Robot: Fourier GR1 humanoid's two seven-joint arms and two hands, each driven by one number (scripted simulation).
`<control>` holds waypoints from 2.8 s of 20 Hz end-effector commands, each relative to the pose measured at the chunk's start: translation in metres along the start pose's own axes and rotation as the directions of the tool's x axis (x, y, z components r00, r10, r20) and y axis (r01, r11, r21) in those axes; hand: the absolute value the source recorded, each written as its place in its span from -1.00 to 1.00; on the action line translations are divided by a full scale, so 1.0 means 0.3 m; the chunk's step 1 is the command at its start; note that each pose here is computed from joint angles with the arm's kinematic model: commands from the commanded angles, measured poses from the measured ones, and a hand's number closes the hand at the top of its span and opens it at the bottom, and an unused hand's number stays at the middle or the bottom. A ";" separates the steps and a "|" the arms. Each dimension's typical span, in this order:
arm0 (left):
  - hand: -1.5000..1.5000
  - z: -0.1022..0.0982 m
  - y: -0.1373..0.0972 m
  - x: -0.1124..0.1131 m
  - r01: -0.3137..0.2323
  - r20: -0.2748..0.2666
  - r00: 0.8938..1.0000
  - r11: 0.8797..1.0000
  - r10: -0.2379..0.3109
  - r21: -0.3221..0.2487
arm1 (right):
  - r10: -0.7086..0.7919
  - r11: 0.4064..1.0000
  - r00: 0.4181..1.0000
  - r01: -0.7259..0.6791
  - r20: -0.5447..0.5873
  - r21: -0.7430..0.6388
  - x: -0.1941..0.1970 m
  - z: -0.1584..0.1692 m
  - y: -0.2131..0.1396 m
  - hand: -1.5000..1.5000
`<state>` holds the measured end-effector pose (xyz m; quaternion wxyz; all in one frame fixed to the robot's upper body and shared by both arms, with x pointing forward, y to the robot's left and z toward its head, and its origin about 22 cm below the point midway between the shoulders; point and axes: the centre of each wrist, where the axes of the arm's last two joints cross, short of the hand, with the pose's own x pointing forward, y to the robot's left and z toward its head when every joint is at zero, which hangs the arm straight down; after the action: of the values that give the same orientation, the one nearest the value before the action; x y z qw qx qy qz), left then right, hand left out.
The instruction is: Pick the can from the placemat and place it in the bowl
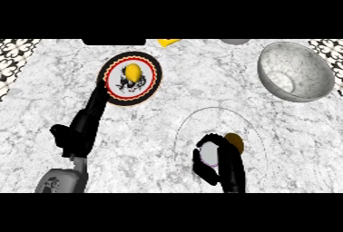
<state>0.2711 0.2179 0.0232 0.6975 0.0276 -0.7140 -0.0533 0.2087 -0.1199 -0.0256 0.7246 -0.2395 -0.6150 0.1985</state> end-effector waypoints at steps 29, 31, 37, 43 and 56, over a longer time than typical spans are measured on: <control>0.00 -0.006 -0.009 0.057 -0.002 -0.001 1.000 1.000 0.002 0.007 | -0.023 0.998 0.756 -0.015 0.654 0.053 0.349 0.031 -0.965 1.00; 0.00 0.034 -0.018 0.000 -0.001 -0.010 1.000 1.000 0.001 -0.002 | -0.021 0.999 0.769 -0.006 0.639 0.040 0.411 0.009 -0.929 1.00; 0.00 -0.013 -0.031 0.030 0.012 0.001 1.000 1.000 -0.012 -0.011 | 0.044 0.999 0.809 -0.039 0.586 -0.021 0.478 -0.127 -1.000 1.00; 0.00 -0.012 -0.040 0.038 -0.012 0.015 1.000 1.000 0.012 -0.015 | 0.240 0.970 0.838 -0.187 0.490 -0.155 0.460 -0.291 -1.045 1.00; 0.00 -0.034 -0.039 0.036 0.012 0.048 0.999 1.000 -0.011 -0.017 | 0.425 0.899 0.831 -0.343 0.358 -0.271 0.088 -0.590 -1.108 1.00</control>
<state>0.2769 0.2031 0.0292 0.6915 0.0196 -0.7195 -0.0613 0.3773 -0.3579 0.1993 0.4920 -0.3615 -0.7236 0.3220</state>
